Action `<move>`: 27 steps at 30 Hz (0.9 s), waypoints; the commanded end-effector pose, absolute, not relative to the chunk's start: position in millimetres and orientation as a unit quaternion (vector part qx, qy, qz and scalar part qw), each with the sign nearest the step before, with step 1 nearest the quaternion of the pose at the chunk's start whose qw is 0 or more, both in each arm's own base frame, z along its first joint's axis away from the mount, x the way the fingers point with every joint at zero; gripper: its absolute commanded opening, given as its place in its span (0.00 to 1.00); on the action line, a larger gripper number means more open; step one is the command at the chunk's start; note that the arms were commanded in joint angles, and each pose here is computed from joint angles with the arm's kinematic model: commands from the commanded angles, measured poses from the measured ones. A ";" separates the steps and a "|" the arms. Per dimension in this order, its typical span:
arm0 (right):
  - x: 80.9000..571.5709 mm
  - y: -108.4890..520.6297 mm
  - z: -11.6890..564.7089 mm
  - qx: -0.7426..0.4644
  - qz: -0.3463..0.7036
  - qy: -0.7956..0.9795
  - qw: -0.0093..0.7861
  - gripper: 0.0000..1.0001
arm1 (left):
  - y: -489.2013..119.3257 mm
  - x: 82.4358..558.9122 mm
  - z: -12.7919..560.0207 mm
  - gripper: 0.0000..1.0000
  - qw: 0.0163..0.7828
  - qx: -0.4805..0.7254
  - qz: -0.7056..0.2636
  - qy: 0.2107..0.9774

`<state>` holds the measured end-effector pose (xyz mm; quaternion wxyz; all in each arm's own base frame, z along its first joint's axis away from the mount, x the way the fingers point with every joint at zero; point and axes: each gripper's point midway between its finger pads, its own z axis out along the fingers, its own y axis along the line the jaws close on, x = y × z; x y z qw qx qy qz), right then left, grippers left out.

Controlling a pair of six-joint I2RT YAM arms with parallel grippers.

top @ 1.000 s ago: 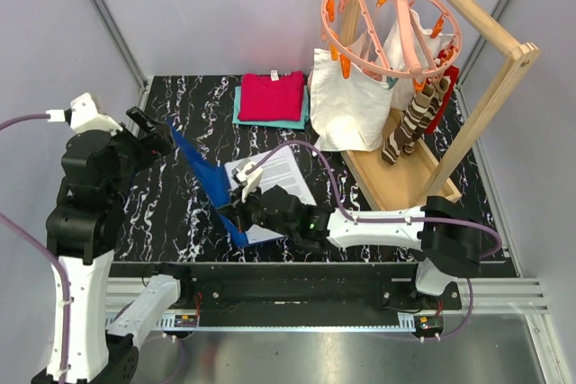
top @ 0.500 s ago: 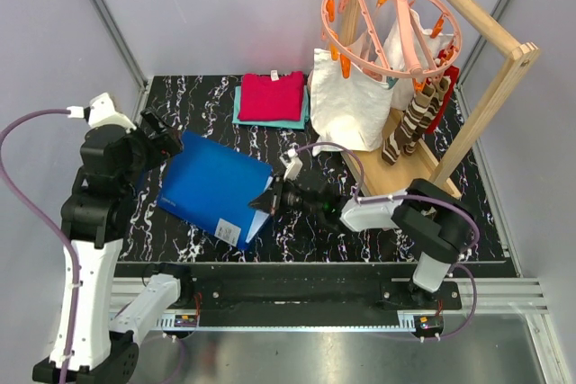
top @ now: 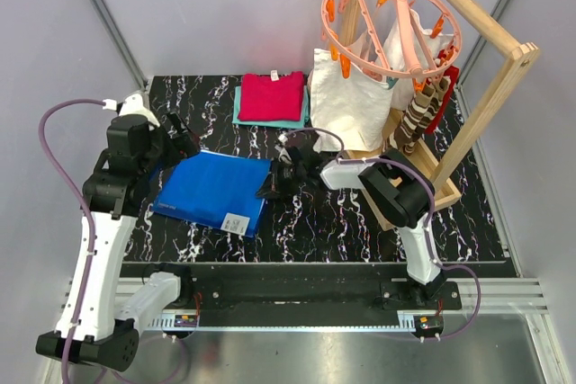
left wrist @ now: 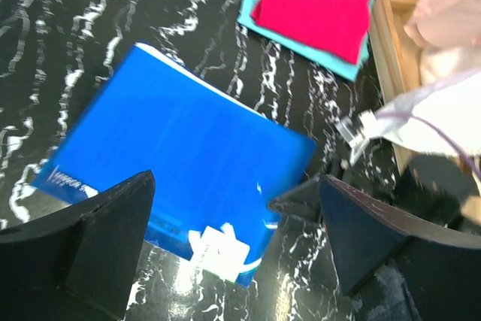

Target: Put the files into the folder

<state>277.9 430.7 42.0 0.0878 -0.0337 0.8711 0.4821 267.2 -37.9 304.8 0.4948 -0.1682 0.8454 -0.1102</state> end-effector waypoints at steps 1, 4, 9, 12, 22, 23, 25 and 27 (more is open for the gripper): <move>274.4 418.0 48.2 -0.101 0.420 0.899 0.078 0.21 | -60.9 275.8 307.3 0.95 0.493 -0.118 -0.159 0.847; 278.2 394.5 46.4 -0.120 0.352 0.923 0.102 0.55 | -76.6 275.6 308.4 0.95 0.480 -0.089 -0.194 0.851; 283.9 335.5 54.6 -0.142 0.220 0.951 0.163 0.84 | -96.1 278.0 311.6 0.97 0.464 -0.059 -0.239 0.851; 283.5 299.1 79.5 -0.162 0.147 0.953 0.209 0.90 | -111.7 279.0 317.7 0.98 0.457 -0.036 -0.279 0.844; 261.5 249.7 252.9 -0.157 0.217 0.845 0.464 1.00 | -186.0 257.1 375.2 0.99 0.476 0.079 -0.452 0.750; 259.8 249.4 269.6 -0.149 0.238 0.827 0.486 1.00 | -191.4 255.5 375.8 0.99 0.474 0.085 -0.456 0.748; 245.1 240.7 289.8 -0.165 0.263 0.798 0.516 1.00 | -207.8 247.4 378.4 0.99 0.466 0.108 -0.475 0.738; 237.2 241.5 299.8 -0.172 0.291 0.775 0.534 1.00 | -220.0 240.9 381.0 0.99 0.463 0.127 -0.489 0.728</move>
